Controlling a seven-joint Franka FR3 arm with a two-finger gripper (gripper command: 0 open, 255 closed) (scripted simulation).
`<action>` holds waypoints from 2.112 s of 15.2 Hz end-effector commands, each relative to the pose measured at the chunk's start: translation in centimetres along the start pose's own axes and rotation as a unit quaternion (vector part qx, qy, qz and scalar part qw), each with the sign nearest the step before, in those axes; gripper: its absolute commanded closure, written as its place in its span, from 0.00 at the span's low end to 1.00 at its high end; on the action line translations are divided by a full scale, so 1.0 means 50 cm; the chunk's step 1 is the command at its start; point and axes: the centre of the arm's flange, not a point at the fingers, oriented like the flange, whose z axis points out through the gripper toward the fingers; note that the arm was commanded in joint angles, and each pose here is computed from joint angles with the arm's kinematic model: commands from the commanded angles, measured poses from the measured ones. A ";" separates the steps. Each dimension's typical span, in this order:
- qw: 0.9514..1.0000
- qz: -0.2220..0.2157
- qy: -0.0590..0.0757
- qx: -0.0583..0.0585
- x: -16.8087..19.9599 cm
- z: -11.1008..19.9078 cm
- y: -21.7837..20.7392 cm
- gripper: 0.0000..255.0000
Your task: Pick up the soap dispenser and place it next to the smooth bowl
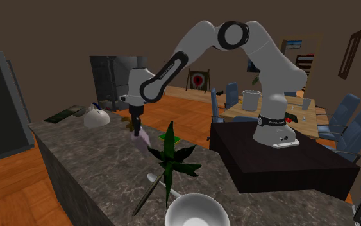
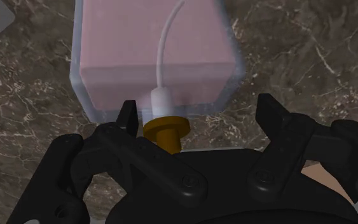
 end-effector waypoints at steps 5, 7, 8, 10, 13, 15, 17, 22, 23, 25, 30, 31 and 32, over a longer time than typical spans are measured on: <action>0.997 -0.002 -0.073 0.036 -0.044 0.062 -0.024 0.00; 0.997 -0.002 -0.073 0.036 -0.044 0.062 -0.024 0.00; 0.997 -0.002 -0.073 0.036 -0.044 0.062 -0.024 0.00; 0.997 -0.002 -0.073 0.037 -0.038 0.078 -0.017 1.00; 0.997 -0.002 -0.073 0.038 -0.047 0.110 -0.023 1.00; 0.997 -0.001 -0.071 0.040 -0.049 0.097 -0.008 1.00; 0.997 -0.002 -0.070 0.040 -0.021 0.071 0.011 1.00; 0.997 -0.002 -0.073 0.036 -0.040 0.031 -0.022 1.00; 0.997 -0.002 -0.073 0.036 -0.038 0.021 -0.021 1.00; 0.997 -0.002 -0.073 0.036 -0.036 0.000 -0.019 1.00; 0.997 -0.002 -0.073 0.036 -0.029 -0.052 -0.015 1.00; 0.997 -0.002 -0.073 0.036 -0.027 -0.063 -0.014 1.00; 0.997 -0.002 -0.073 0.036 -0.026 -0.073 -0.013 1.00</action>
